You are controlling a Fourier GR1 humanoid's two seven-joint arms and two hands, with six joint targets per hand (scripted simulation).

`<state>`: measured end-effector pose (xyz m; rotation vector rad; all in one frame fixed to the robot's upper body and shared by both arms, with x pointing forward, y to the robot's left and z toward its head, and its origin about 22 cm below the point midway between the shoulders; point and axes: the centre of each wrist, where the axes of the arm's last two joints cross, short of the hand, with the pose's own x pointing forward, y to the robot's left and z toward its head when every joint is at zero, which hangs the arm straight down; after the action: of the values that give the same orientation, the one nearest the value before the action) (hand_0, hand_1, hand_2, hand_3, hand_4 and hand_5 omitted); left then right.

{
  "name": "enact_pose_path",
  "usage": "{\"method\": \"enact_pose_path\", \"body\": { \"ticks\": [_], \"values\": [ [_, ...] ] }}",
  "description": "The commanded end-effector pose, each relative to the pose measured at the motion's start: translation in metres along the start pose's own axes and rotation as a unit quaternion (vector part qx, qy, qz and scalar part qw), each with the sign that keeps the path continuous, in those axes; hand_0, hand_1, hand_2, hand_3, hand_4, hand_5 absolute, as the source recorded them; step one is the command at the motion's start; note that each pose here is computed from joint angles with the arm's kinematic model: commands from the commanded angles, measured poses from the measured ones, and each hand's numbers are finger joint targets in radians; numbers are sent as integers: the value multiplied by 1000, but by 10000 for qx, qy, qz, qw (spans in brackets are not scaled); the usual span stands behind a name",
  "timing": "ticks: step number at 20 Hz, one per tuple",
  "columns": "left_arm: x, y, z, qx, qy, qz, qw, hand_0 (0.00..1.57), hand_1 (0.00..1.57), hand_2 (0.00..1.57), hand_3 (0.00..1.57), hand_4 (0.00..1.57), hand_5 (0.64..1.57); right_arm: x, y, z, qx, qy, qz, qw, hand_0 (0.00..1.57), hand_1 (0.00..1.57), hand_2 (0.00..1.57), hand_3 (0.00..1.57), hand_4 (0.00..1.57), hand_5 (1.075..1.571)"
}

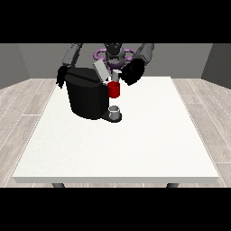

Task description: Insert the coffee pod into the coffee machine and close the lid

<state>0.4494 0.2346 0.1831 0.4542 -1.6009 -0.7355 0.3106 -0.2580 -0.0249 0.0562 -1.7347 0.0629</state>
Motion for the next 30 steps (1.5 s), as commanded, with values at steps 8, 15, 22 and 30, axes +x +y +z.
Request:
{"method": "enact_pose_path", "body": {
  "ticks": [8,15,22,30],
  "values": [
    [49,71,-8,530,-333,303,9976,1438,1438,1475,1389,595,1571,12,16,-27,369,-626,23,9974,0,0,0,0,286,1571],
    [35,47,-9,378,-367,-218,9984,1427,1427,1487,1421,679,1571,21,-12,-40,169,-480,-4,9987,0,0,0,0,268,1571],
    [40,70,-9,771,-197,-78,9968,1485,1485,1480,1368,634,1571,18,8,-39,298,-332,47,9990,0,0,0,0,263,1571],
    [46,65,-12,648,-315,-107,9973,1374,1374,1384,1258,554,1571,20,10,-51,244,-338,-81,9991,0,0,0,0,269,1571]
  ]
}}
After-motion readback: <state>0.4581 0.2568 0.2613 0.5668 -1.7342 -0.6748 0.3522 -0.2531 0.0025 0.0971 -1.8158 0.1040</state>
